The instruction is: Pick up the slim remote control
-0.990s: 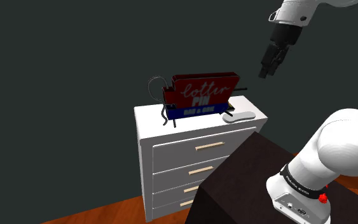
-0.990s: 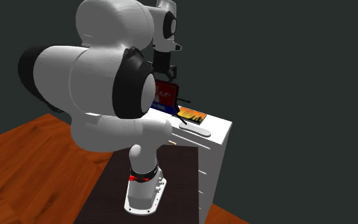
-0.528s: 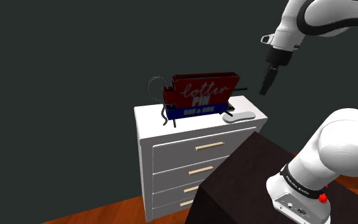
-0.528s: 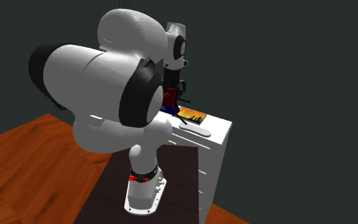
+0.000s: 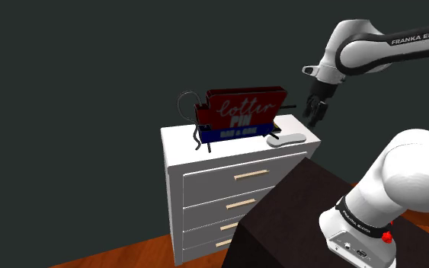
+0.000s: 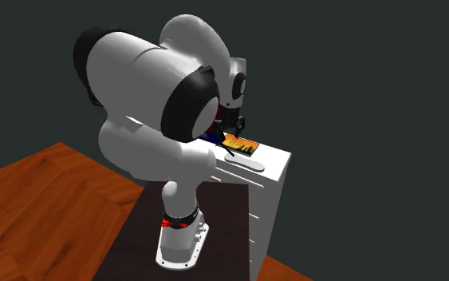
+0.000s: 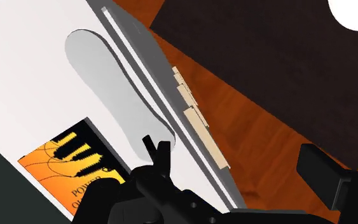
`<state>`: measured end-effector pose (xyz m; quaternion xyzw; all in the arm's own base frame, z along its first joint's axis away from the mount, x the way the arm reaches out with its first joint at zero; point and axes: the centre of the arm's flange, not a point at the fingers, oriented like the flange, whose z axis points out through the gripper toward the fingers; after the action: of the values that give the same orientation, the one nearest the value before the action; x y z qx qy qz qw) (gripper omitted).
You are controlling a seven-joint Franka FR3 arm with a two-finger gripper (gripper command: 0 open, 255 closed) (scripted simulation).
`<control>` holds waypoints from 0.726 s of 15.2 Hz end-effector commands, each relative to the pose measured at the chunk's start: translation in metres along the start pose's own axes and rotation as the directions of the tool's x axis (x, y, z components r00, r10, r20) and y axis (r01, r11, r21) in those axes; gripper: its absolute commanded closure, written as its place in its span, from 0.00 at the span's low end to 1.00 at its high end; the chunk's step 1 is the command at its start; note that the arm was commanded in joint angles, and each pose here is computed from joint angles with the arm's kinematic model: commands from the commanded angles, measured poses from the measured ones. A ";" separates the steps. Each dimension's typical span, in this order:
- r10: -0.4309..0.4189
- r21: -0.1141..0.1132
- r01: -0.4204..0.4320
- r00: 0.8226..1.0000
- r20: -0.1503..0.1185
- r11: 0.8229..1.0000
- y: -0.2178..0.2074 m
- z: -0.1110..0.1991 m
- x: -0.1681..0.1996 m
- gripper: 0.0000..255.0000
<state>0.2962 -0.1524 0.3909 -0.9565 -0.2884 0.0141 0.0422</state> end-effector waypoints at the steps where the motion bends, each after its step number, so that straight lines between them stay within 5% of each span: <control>1: -0.082 -0.012 0.082 0.997 0.002 0.997 0.015 0.021 -0.001 0.00; 6: -0.269 -0.034 0.269 0.963 0.012 0.962 0.055 0.070 0.000 0.00; 11: -0.446 -0.054 0.447 0.895 0.025 0.893 0.096 0.118 0.009 0.00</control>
<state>0.3479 -0.2183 0.2792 -0.8780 -0.4783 -0.0011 0.0171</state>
